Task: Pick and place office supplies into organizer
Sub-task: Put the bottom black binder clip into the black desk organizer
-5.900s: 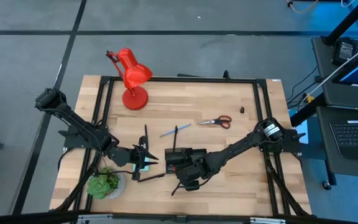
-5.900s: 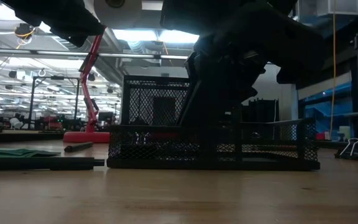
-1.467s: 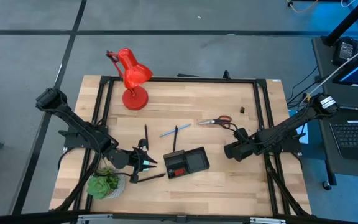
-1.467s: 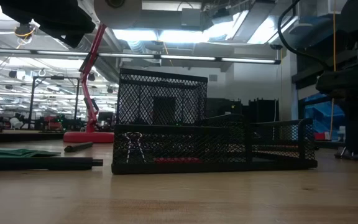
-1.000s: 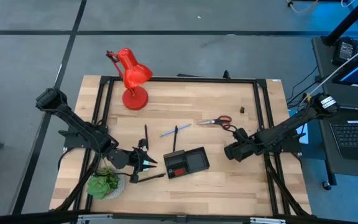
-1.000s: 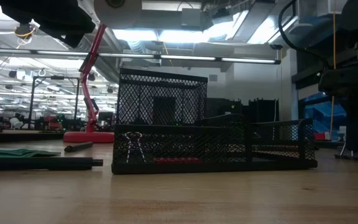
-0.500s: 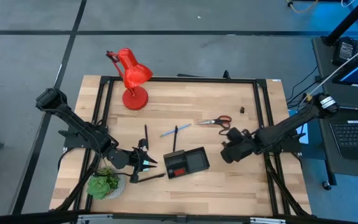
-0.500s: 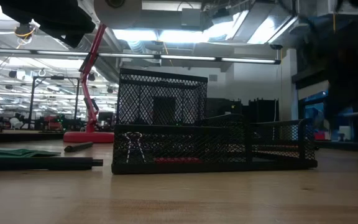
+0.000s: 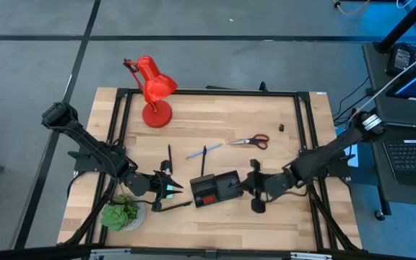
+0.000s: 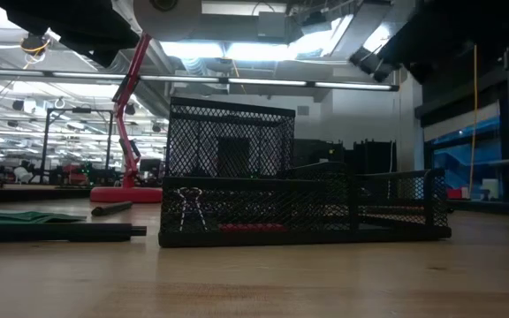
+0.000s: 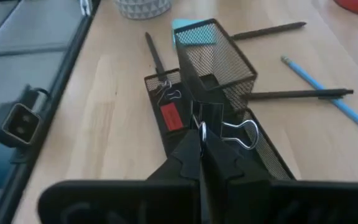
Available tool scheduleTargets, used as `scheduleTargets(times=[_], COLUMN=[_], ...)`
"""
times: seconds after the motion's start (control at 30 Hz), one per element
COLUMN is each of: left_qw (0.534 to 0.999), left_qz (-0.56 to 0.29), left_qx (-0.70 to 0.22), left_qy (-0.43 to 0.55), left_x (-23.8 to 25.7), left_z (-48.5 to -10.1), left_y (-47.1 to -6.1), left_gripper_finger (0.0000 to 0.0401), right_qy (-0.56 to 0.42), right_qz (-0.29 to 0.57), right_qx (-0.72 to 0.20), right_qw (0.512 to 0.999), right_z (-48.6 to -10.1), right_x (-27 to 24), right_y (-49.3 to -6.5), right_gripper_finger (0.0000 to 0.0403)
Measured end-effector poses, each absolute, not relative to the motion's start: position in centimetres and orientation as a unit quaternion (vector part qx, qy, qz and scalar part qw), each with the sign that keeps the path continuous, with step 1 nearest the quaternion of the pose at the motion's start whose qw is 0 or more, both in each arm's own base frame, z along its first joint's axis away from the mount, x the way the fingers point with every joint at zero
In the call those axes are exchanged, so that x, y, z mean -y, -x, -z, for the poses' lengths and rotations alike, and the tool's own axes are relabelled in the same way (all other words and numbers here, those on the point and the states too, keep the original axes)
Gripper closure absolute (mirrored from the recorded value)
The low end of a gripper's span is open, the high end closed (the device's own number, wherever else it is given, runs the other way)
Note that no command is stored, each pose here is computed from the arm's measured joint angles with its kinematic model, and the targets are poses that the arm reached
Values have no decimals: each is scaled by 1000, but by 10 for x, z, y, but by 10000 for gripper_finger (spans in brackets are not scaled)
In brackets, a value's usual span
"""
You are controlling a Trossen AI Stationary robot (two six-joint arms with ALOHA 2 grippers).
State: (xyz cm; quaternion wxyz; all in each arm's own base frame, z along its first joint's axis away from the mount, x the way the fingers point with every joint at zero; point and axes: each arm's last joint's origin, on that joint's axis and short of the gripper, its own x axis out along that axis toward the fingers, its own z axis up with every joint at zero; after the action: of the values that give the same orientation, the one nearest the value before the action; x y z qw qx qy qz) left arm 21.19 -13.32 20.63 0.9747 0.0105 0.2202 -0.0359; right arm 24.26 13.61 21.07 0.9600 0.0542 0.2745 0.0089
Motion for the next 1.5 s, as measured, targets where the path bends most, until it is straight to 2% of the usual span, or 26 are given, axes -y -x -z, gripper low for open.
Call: scheduleTargets(times=[0.37,0.7,1.5], left_qw=[975,975,974], left_qz=[36,36,36], left_qx=[-221,-221,-221], left_qy=[-11,-11,-11], left_x=[133,133,133], left_z=[-206,-206,-206], left_y=[-212,-212,-212], left_gripper_finger=[336,336,336], right_qy=[86,125,117], right_qz=[-39,-22,8], right_qx=[-338,-408,-437], right_qw=[936,904,892], right_z=[-215,-188,-161], right_x=[-185,-202,-187], right_y=[-307,-344,-357], right_gripper_finger=[399,399,399])
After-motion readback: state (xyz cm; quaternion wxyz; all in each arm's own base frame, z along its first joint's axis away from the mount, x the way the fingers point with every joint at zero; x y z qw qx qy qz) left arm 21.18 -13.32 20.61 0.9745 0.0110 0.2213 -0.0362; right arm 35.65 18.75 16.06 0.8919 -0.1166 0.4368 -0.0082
